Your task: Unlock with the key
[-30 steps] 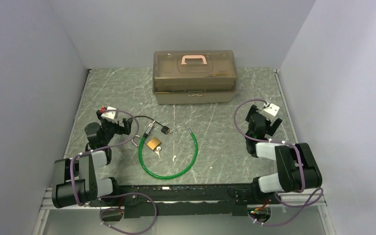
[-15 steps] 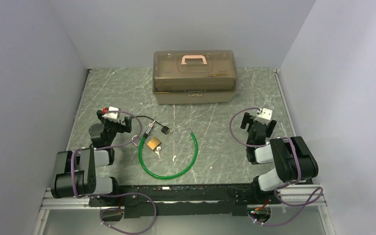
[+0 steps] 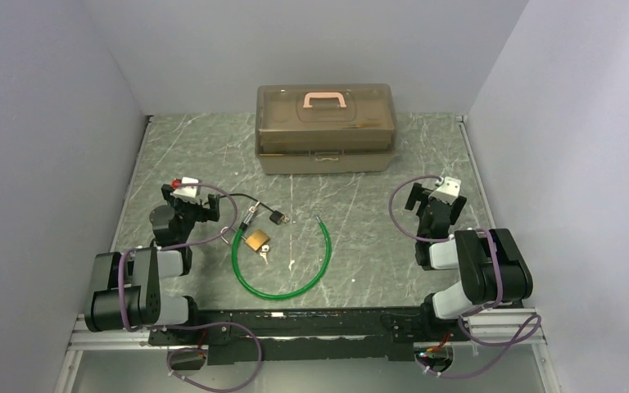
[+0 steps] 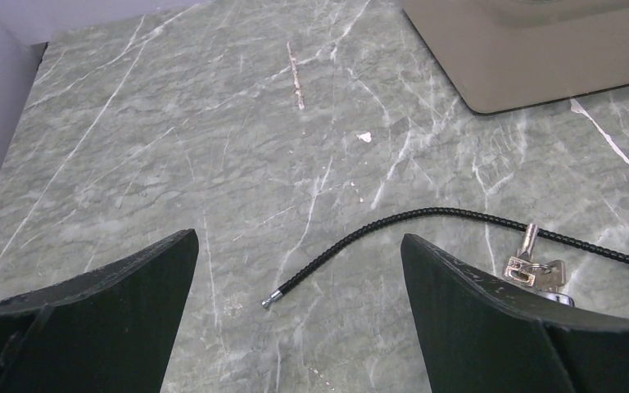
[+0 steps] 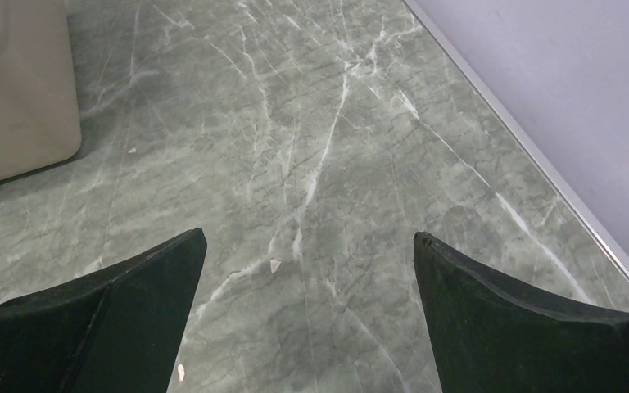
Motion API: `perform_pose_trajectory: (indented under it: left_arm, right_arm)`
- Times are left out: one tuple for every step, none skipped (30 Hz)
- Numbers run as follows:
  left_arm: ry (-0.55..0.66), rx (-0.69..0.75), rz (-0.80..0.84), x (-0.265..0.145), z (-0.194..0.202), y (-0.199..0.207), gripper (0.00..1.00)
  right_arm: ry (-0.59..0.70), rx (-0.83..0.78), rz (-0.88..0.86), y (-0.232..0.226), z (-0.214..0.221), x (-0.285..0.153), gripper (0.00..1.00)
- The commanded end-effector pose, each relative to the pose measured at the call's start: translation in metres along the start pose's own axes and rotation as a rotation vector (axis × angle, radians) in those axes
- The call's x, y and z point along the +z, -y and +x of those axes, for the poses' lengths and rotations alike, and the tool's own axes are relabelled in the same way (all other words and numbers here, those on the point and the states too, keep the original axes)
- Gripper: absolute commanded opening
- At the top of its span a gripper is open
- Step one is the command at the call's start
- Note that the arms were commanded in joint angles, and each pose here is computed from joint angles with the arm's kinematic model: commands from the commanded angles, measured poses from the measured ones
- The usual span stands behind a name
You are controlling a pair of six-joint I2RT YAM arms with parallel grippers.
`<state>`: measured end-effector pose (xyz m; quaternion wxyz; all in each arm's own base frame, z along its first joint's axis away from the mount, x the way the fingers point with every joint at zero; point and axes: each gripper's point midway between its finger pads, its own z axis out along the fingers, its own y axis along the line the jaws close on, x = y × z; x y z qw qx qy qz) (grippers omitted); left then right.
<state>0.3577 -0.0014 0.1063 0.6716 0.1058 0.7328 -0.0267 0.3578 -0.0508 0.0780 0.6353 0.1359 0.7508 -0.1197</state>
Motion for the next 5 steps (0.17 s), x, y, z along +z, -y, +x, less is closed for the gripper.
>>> perform_pose_trajectory:
  left_arm:
    - [0.041,0.014,-0.010,0.0032,-0.0130,-0.0030,0.99]
    - [0.037,0.015,-0.011,0.0039,-0.0129,-0.0034,0.99]
    - [0.036,0.016,-0.015,0.0045,-0.0132,-0.0038,0.99]
    - [0.036,0.017,-0.020,0.0047,-0.0131,-0.0037,0.99]
    - [0.039,0.019,-0.022,0.0042,-0.0137,-0.0033,0.99]
  right_arm:
    - [0.058,0.044,-0.019,-0.0058,-0.0193,0.0037,1.00]
    - [0.057,0.043,-0.018,-0.0054,-0.0191,0.0037,1.00]
    - [0.056,0.042,-0.018,-0.0054,-0.0189,0.0037,1.00]
    - [0.058,0.044,-0.018,-0.0054,-0.0195,0.0037,1.00]
    - [0.058,0.044,-0.017,-0.0051,-0.0194,0.0038,1.00]
